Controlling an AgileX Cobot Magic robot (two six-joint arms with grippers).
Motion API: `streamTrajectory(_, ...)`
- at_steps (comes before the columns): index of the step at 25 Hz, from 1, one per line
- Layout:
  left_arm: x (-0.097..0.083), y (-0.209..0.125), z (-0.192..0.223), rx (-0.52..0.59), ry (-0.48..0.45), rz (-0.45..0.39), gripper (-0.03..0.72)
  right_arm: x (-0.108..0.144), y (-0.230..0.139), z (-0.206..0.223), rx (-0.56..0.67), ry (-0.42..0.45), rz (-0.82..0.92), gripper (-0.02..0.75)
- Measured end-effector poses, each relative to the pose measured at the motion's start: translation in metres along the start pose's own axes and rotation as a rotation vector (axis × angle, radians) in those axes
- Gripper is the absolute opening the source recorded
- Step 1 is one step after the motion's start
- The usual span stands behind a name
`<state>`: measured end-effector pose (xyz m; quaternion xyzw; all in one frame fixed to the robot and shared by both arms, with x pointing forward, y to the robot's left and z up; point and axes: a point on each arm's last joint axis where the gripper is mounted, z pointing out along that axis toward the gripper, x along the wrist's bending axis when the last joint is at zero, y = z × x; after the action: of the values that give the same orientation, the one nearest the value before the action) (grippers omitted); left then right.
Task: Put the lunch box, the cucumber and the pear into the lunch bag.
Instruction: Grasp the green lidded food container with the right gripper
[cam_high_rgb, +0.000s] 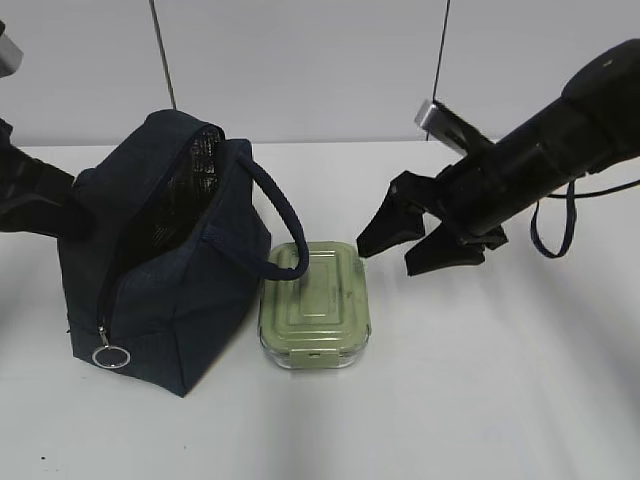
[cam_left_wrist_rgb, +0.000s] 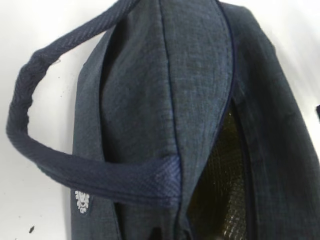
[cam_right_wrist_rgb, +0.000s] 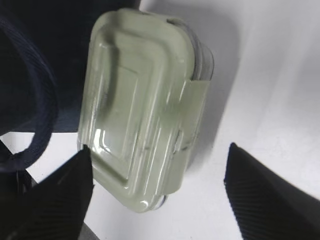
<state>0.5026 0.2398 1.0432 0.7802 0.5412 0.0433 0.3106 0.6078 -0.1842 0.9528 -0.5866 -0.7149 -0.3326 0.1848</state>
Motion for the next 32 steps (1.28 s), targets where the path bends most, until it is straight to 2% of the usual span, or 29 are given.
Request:
streamTrajectory(12, -0.001, -0.001, 0.000, 0.009, -0.006, 0.000, -0.016, -0.021, -0.002, 0.036, 0.017, 0.124, 0.019, 0.636)
streamTrajectory(21, -0.001, -0.001, 0.000, 0.009, -0.006, 0.000, -0.016, -0.020, -0.004, 0.052, 0.022, 0.118, -0.015, 0.619)
streamTrajectory(24, 0.000, -0.001, 0.000, 0.010, -0.005, 0.001, -0.016, -0.023, -0.005, 0.057, 0.022, 0.121, -0.013, 0.554)
streamTrajectory(29, 0.000, -0.002, 0.000, 0.017, 0.001, 0.010, -0.016, -0.024, -0.007, 0.063, 0.036, 0.177, 0.029, 0.351)
streamTrajectory(32, 0.000, -0.002, 0.000, 0.018, 0.002, 0.011, -0.016, -0.024, -0.007, 0.063, 0.035, 0.180, 0.033, 0.340)
